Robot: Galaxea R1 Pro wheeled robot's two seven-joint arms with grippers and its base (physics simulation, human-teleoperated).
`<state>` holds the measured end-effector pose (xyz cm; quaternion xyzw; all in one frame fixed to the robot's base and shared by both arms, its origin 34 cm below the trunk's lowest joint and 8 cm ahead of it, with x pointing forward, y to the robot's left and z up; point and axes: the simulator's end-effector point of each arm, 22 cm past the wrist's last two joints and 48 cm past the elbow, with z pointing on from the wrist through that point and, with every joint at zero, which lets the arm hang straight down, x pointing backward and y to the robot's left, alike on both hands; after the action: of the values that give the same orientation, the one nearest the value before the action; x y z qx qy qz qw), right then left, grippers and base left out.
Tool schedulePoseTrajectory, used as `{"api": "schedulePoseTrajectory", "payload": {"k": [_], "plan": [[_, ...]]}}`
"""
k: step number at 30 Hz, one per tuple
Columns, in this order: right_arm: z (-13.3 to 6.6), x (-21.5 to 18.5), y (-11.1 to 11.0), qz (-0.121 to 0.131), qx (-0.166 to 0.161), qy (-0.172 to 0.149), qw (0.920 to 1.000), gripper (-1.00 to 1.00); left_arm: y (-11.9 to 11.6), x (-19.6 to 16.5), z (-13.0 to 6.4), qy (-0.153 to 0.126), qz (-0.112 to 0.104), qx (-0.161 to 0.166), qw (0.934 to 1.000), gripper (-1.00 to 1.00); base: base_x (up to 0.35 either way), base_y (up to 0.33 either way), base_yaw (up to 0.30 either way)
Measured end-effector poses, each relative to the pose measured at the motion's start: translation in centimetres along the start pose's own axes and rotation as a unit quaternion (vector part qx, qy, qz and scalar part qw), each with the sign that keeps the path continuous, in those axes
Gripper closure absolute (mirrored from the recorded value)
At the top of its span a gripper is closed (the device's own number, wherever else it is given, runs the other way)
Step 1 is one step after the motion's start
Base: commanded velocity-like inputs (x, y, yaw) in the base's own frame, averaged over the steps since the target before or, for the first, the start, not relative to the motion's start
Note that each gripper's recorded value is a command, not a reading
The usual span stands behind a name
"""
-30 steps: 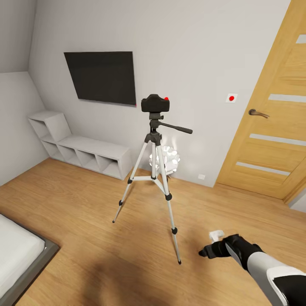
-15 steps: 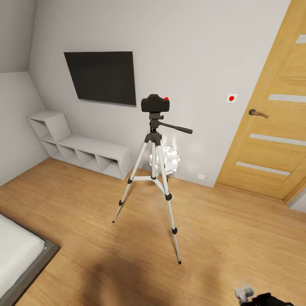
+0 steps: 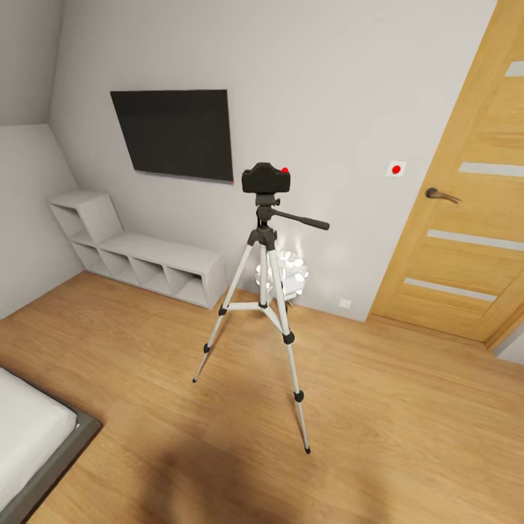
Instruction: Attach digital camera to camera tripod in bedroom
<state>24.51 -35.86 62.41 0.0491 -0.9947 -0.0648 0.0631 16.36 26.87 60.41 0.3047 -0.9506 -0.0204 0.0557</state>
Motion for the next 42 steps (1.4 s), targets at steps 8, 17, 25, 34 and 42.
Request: {"api": "schedulePoseTrajectory", "payload": {"k": [8,17,25,34,42], "plan": [[0.3,1.8,0.4,0.01,-0.003,0.004,0.9999,-1.0,-0.2,-0.4,-0.1,-0.006,0.024,0.002,0.9997,-1.0,0.0,0.0,0.0],[1.4,4.9,2.1,-0.001,0.013,0.008,0.9999,-1.0,-0.4,-1.0,-0.3,-0.012,0.022,0.005,0.9997,-1.0,0.0,0.0,0.0],[2.2,7.0,4.2,-0.007,0.012,0.009,0.9999,-1.0,-0.7,-1.4,-0.4,-0.018,0.02,0.009,0.9996,-1.0,0.0,0.0,0.0],[2.2,6.6,4.6,-0.008,0.011,0.002,0.9999,-1.0,-1.0,-1.9,-0.6,-0.025,0.019,0.013,0.9994,-1.0,0.0,0.0,0.0],[2.0,6.2,4.5,-0.009,0.012,-0.004,0.9999,-1.0,-1.3,-2.3,-0.8,-0.03,0.021,0.017,0.9992,-1.0,0.0,0.0,0.0]]}}
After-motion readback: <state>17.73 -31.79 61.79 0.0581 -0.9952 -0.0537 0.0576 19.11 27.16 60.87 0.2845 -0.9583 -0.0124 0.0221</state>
